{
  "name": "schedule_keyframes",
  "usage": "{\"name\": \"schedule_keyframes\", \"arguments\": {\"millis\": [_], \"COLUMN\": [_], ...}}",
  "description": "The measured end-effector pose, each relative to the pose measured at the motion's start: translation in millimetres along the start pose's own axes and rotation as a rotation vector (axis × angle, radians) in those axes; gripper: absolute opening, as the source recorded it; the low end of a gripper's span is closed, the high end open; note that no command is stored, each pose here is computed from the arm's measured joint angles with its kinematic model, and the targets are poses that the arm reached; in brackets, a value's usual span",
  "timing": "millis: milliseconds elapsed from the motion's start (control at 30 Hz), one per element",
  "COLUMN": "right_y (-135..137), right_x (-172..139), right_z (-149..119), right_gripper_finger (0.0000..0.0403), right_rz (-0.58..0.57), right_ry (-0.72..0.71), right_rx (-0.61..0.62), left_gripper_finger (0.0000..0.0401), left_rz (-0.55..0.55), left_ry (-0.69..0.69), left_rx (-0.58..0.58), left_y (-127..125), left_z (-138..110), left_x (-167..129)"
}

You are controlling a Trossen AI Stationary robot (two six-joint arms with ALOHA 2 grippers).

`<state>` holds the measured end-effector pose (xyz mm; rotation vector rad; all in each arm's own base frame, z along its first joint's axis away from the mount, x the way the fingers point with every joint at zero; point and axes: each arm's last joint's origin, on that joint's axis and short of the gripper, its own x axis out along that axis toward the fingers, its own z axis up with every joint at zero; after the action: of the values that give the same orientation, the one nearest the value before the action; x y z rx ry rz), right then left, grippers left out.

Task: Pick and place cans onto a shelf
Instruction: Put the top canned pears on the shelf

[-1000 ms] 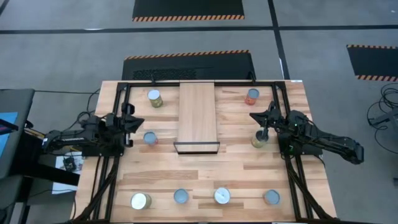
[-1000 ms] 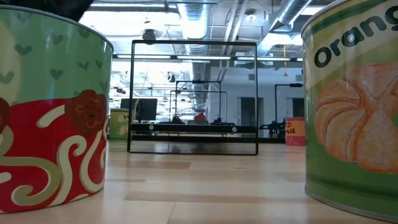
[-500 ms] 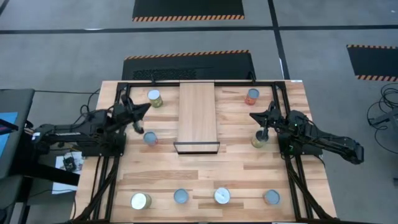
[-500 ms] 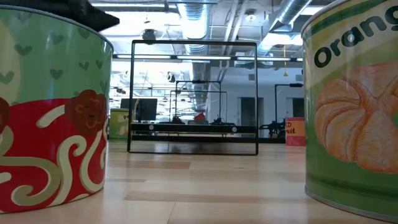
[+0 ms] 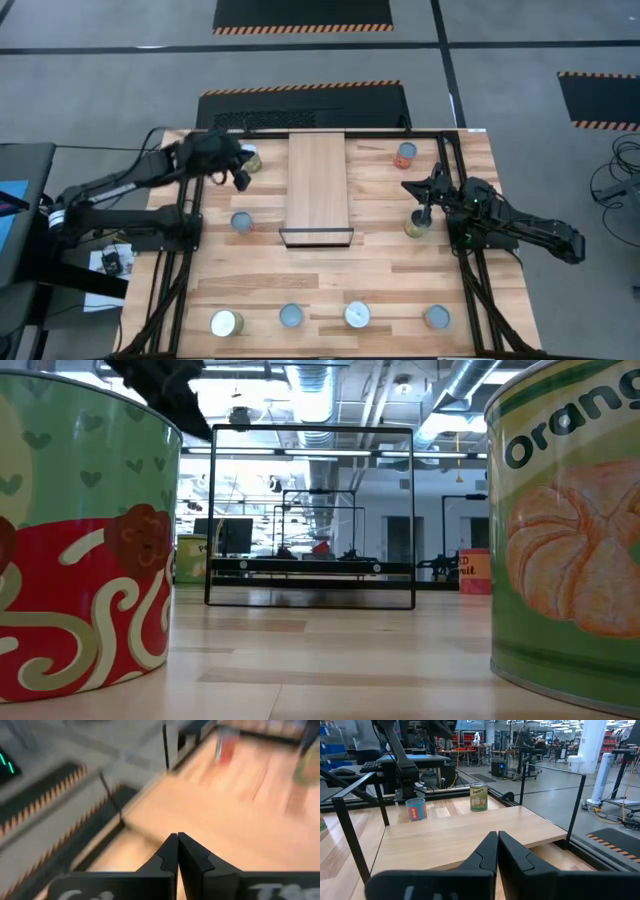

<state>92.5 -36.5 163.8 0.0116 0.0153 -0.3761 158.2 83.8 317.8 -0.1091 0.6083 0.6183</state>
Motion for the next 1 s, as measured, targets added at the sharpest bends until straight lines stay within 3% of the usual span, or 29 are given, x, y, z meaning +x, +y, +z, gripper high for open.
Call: {"name": "schedule_keyframes", "arguments": {"millis": [200, 333, 667, 1000], "right_y": [0, 0, 0, 0], "right_x": [0, 0, 0, 0], "right_z": [0, 0, 0, 0], "right_gripper_finger": [0.0037, 0.0037, 0.0037, 0.0037], "right_rz": [0.000, 0.000, 0.000, 0.000], "right_ry": [0.000, 0.000, 0.000, 0.000], "right_rx": [0.000, 0.000, 0.000, 0.000], "left_gripper_finger": [0.0003, 0.0027, 0.0117, 0.0133], "left_rz": [0.020, 0.031, 0.038, 0.025], "left_ry": [0.360, 0.508, 0.672, 0.744], "left_rx": [0.032, 0.050, 0.096, 0.113], "left_y": [21, 31, 52, 58], "left_z": [16, 17, 1, -11], "left_x": [30, 56, 112, 141]}}
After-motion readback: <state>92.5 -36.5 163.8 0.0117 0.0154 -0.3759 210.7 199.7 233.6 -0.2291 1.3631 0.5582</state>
